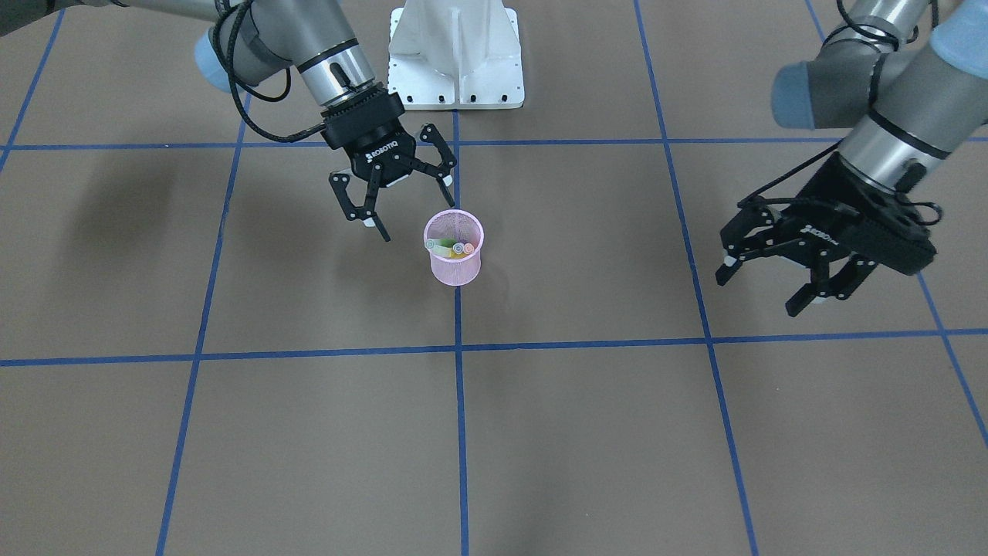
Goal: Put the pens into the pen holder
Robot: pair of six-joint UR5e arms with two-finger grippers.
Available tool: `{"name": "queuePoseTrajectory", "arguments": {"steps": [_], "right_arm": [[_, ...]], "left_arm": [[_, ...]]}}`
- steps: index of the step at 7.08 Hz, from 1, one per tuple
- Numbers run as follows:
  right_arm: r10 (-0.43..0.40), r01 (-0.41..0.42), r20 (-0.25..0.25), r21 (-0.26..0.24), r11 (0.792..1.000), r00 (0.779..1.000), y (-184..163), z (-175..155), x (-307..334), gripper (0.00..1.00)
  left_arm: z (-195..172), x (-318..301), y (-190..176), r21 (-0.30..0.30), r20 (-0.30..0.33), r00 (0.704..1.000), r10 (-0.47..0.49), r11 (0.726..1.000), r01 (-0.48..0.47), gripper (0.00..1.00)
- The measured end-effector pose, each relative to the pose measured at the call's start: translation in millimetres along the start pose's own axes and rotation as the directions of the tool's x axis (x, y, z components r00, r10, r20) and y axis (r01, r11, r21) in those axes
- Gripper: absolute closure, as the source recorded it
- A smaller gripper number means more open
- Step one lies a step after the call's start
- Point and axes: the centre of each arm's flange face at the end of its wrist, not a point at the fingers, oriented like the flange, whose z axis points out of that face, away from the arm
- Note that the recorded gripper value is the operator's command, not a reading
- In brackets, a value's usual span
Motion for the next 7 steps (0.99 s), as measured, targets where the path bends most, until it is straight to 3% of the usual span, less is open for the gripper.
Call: {"name": "queuePoseTrajectory", "arguments": {"steps": [1, 2, 3, 4, 5, 7], "right_arm": [[0.01, -0.021, -0.093, -0.114, 0.993, 0.996, -18.8, -13.2, 30.4, 0.0], [0.031, -0.081, -0.193, -0.254, 0.964, 0.981, -37.7, -21.3, 75.1, 0.0], [0.024, -0.132, -0.274, -0.381, 0.915, 0.961, -56.6, -33.0, 130.5, 0.0], [-0.023, -0.129, -0.303, -0.471, 0.873, 0.953, -65.8, -48.1, 189.8, 0.0], [-0.053, -0.127, -0.315, -0.526, 0.841, 0.948, -62.5, -58.3, 238.5, 0.0], [-0.051, -0.172, -0.362, -0.556, 0.813, 0.931, -51.5, -61.4, 287.4, 0.0]], "left_arm": [[-15.3, -28.5, -5.9, -0.065, 0.042, 0.999, -0.032, 0.997, 0.035, 0.01], [-30.3, -64.9, -4.7, -0.104, 0.096, 0.994, -0.054, 0.992, 0.064, 0.01], [-47.3, -116.6, 5.9, -0.133, 0.153, 0.987, -0.047, 0.989, 0.067, 0.0], [-60.3, -171.1, 24.0, -0.166, 0.2, 0.979, -0.039, 0.984, 0.073, 0.0], [-67.4, -221.4, 49.0, -0.194, 0.239, 0.969, -0.056, 0.975, 0.105, 0.0], [-86.5, -304.3, 103.4, -0.217, 0.292, 0.953, -0.083, 0.965, 0.15, 0.0]]}}
